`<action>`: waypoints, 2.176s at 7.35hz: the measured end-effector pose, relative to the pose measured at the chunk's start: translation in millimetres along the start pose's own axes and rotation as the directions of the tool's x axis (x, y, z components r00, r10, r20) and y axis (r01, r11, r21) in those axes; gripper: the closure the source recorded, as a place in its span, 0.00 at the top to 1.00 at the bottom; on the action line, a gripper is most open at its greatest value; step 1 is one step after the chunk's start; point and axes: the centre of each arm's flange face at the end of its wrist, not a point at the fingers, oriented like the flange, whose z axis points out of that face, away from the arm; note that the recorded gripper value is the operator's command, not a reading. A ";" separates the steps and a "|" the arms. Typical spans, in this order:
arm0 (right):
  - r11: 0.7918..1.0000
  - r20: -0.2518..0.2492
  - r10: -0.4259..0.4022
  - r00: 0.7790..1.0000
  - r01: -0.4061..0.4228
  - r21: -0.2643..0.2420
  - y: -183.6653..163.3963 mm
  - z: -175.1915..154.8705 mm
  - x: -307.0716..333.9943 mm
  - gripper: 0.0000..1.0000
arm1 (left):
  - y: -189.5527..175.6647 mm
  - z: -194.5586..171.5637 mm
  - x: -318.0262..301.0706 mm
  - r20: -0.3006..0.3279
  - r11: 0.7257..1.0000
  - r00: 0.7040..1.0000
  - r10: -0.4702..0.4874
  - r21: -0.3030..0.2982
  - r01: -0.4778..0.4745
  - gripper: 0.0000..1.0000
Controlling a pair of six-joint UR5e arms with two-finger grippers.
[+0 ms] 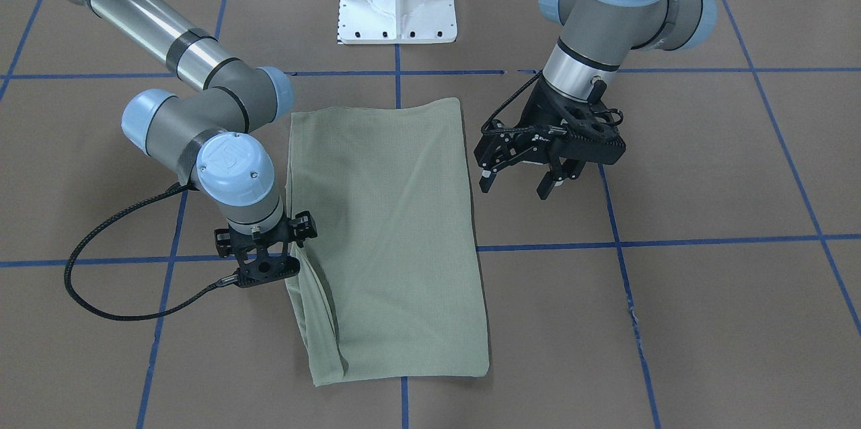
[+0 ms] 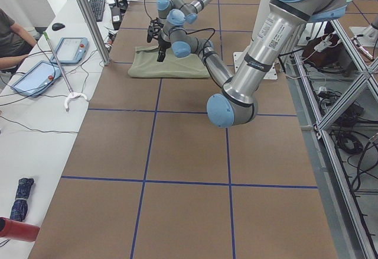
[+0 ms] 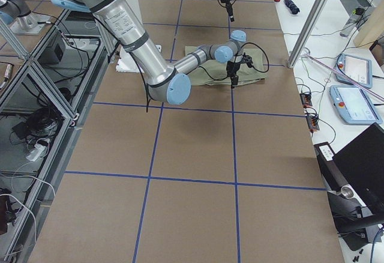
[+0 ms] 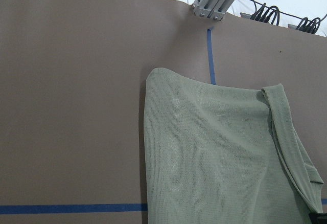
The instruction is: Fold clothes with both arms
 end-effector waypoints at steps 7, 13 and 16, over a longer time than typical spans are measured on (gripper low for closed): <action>0.999 -0.008 0.009 1.000 -0.009 0.032 -73.3 -41.2 -30.5 1.00 | -15.2 -5.7 -3.1 0.003 0.999 1.000 0.026 0.021 -0.026 1.00; 0.998 -0.070 -0.024 0.997 0.028 0.064 -102.3 2.7 -55.3 1.00 | -22.0 -8.5 -6.7 0.008 0.998 0.999 0.050 0.030 -0.051 1.00; 0.997 -0.091 -0.022 0.996 0.029 0.070 -107.0 6.7 -42.9 1.00 | -22.2 -8.5 -6.2 0.007 0.998 0.999 0.050 0.030 -0.050 1.00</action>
